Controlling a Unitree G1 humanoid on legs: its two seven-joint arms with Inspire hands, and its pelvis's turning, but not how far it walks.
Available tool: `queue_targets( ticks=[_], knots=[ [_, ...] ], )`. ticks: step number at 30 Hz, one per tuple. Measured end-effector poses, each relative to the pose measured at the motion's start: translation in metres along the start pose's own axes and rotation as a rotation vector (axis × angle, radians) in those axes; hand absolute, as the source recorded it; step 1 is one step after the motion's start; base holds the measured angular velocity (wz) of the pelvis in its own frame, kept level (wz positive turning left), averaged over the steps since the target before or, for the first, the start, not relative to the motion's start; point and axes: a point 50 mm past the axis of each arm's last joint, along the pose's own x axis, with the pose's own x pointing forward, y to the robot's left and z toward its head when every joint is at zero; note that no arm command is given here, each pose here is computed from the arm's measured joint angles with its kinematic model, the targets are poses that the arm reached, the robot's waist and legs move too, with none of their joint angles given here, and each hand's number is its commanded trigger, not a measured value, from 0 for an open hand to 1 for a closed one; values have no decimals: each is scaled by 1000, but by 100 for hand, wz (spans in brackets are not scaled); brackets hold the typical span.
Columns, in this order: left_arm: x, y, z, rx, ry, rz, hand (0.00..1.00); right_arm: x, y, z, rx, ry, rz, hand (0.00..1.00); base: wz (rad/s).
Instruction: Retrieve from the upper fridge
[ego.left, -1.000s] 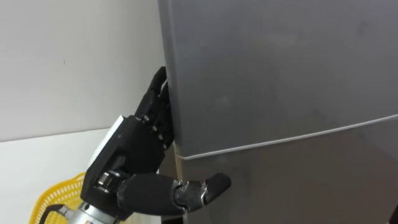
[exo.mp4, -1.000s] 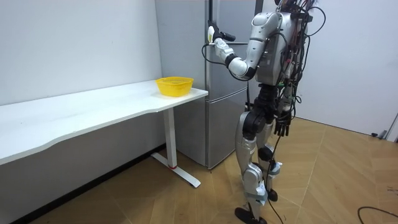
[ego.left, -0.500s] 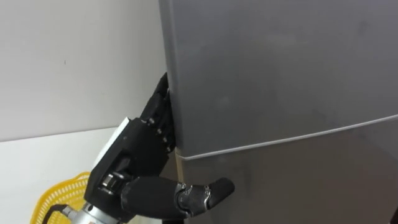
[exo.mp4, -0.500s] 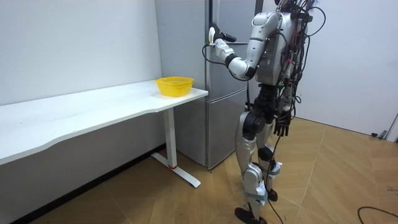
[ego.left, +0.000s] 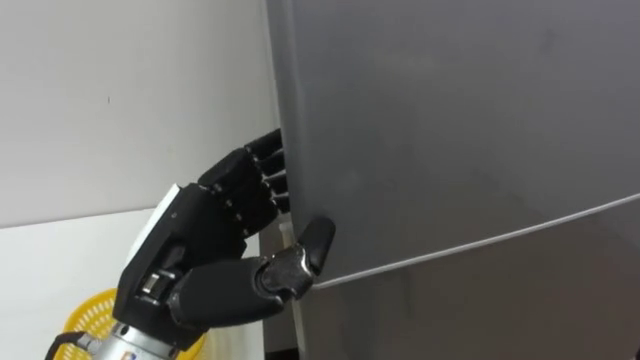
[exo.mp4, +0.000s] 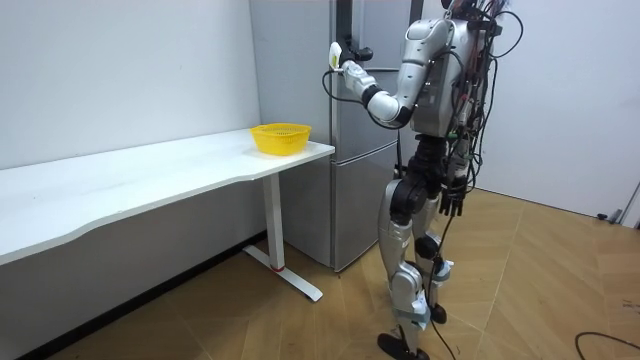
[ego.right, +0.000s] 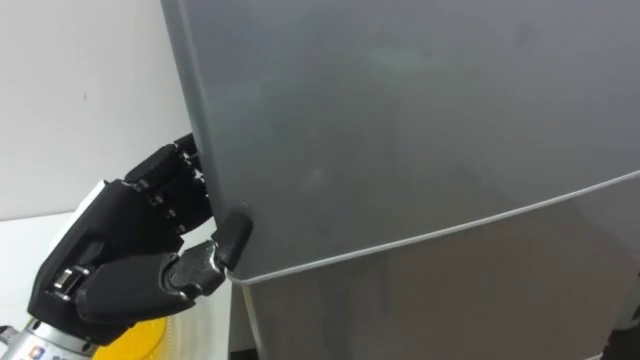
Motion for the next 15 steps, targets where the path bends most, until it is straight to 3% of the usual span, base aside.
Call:
queue_targets(
  ticks=[15],
  knots=[
    [1, -5, 0, -11, -5, -19, 100, 0, 0, 3, -3, -6, -4, 0, 0]
  ],
)
